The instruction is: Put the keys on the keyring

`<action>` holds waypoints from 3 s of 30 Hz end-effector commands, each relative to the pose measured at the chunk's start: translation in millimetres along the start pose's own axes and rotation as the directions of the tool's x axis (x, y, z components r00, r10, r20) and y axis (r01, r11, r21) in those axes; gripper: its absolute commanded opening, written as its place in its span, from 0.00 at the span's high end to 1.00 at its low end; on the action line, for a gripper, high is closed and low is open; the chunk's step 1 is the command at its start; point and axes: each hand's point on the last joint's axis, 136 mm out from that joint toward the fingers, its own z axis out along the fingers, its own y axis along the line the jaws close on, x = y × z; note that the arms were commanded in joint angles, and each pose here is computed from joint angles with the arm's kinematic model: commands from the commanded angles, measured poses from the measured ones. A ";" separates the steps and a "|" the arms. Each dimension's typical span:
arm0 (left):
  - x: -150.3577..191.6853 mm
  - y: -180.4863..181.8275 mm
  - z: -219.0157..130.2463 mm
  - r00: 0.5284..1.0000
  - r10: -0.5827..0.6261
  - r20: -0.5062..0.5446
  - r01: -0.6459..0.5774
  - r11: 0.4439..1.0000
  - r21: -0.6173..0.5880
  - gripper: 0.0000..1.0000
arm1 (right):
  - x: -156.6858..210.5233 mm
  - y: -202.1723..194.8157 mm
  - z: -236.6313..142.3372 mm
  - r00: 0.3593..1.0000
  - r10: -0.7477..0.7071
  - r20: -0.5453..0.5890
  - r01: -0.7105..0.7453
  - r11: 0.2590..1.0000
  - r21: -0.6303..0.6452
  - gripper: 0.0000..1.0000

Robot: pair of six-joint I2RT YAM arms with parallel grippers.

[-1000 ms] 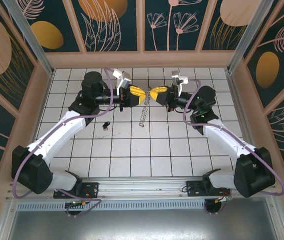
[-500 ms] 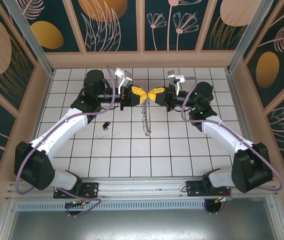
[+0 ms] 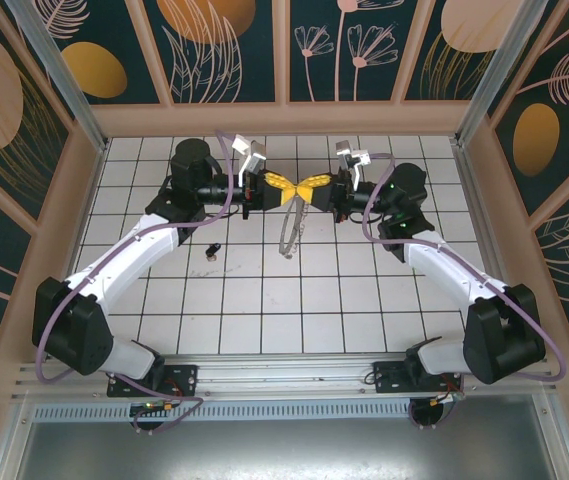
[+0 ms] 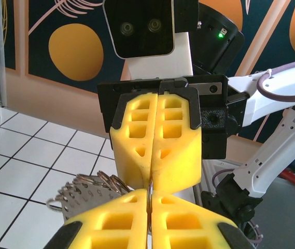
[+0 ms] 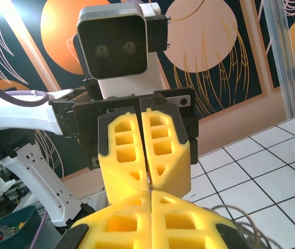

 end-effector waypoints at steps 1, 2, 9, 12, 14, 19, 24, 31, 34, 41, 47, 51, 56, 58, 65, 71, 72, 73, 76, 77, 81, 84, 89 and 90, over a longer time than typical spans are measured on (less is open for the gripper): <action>-3.0 -4.9 0.3 1.000 0.016 0.009 -0.016 0.999 0.046 0.94 | -18.7 8.2 -0.5 0.995 -0.090 0.031 0.090 0.996 -0.018 1.00; -2.8 -5.6 0.7 1.000 0.016 0.009 -0.016 0.998 0.054 0.95 | -18.7 7.7 -1.1 0.995 -0.089 0.032 0.090 0.996 -0.015 1.00; -1.3 -9.2 1.9 1.000 0.002 0.004 -0.002 0.995 0.096 1.00 | -18.7 6.8 -0.9 0.996 -0.087 0.036 0.088 0.996 -0.017 1.00; -0.9 -10.3 2.1 1.000 -0.001 0.003 0.001 0.994 0.106 1.00 | -18.1 6.0 -0.9 0.996 -0.084 0.038 0.085 0.996 -0.016 1.00; -0.7 -11.9 2.2 1.000 0.001 0.000 -0.001 0.993 0.117 1.00 | -17.6 5.0 -0.8 0.996 -0.081 0.039 0.082 0.997 -0.015 1.00; 2.7 -12.1 2.8 1.000 -0.001 -0.010 0.003 0.992 0.124 1.00 | -18.5 2.9 -0.1 0.996 -0.079 0.048 0.079 0.997 -0.011 1.00; 7.4 -4.3 3.3 1.000 0.003 -0.015 -0.002 0.997 0.081 1.00 | -17.0 -1.6 0.9 0.996 -0.071 0.050 0.071 0.997 -0.009 1.00; 5.4 1.6 0.2 0.999 0.043 0.009 -0.044 0.999 0.011 1.00 | -16.0 -7.8 -0.7 0.996 -0.067 0.057 0.066 0.998 0.012 1.00; 1.2 2.6 -1.4 0.998 0.058 0.031 -0.057 0.998 -0.013 1.00 | -17.4 -8.6 -1.5 0.996 -0.066 0.062 0.065 0.998 0.018 1.00; -8.4 11.5 -9.1 0.993 0.094 0.069 -0.084 0.987 -0.134 1.00 | -22.6 -8.9 -4.1 0.994 -0.069 0.086 0.065 0.997 0.046 1.00; -10.7 13.6 -16.8 0.982 0.160 0.099 -0.138 0.969 -0.204 1.00 | -23.2 -7.1 -5.0 0.993 -0.071 0.096 0.067 0.997 0.049 1.00; -11.4 11.7 -22.0 0.970 0.207 0.126 -0.173 0.957 -0.234 1.00 | -23.3 -6.5 -6.8 0.992 -0.080 0.102 0.074 0.995 0.060 1.00; -8.8 20.7 -24.4 0.970 0.212 0.121 -0.171 0.944 -0.284 0.97 | -23.3 -9.2 -8.7 0.991 -0.091 0.103 0.083 0.993 0.081 1.00; -8.1 24.4 -22.9 0.975 0.186 0.125 -0.144 0.948 -0.284 1.00 | -21.8 -10.8 -9.0 0.991 -0.088 0.101 0.079 0.993 0.083 1.00; -6.3 27.5 -15.3 0.987 0.121 0.107 -0.092 0.966 -0.241 1.00 | -17.0 -19.5 -12.9 0.993 -0.065 0.103 0.053 0.992 0.111 1.00; -10.8 14.0 -14.2 0.981 0.161 0.106 -0.140 0.973 -0.184 1.00 | -9.6 -19.0 -21.9 0.991 -0.029 0.131 0.011 0.991 0.136 0.77; -12.3 12.4 -13.9 0.981 0.162 0.108 -0.142 0.974 -0.176 1.00 | -8.3 -17.3 -23.8 0.990 -0.026 0.137 0.006 0.990 0.143 0.72; -14.4 11.2 -13.4 0.981 0.165 0.107 -0.145 0.975 -0.170 1.00 | -6.7 -18.2 -26.3 0.989 -0.016 0.145 -0.007 0.987 0.159 0.68; -15.3 9.9 -10.6 0.984 0.160 0.074 -0.148 0.978 -0.148 1.00 | -1.3 -17.3 -33.4 0.987 0.002 0.161 -0.034 0.980 0.197 0.64; -14.1 9.2 -9.2 0.985 0.158 0.062 -0.149 0.980 -0.134 1.00 | 0.5 -17.4 -36.1 0.986 0.007 0.168 -0.043 0.977 0.210 0.63; -13.3 5.0 -6.5 0.986 0.158 0.043 -0.154 0.984 -0.094 1.00 | 6.9 -9.6 -43.7 0.980 0.020 0.196 -0.064 0.973 0.220 0.62; -12.3 0.9 -5.1 0.987 0.154 0.046 -0.151 0.987 -0.057 1.00 | 8.0 -4.4 -47.2 0.977 0.023 0.213 -0.071 0.973 0.218 0.60; -12.1 -8.4 -3.1 0.988 0.148 0.046 -0.149 0.989 0.014 1.00 | 10.9 -1.7 -48.4 0.974 0.040 0.221 -0.087 0.974 0.209 0.51; -13.1 -9.9 -3.2 0.988 0.148 0.044 -0.150 0.989 0.022 1.00 | 11.8 -2.6 -49.3 0.974 0.040 0.224 -0.090 0.972 0.217 0.51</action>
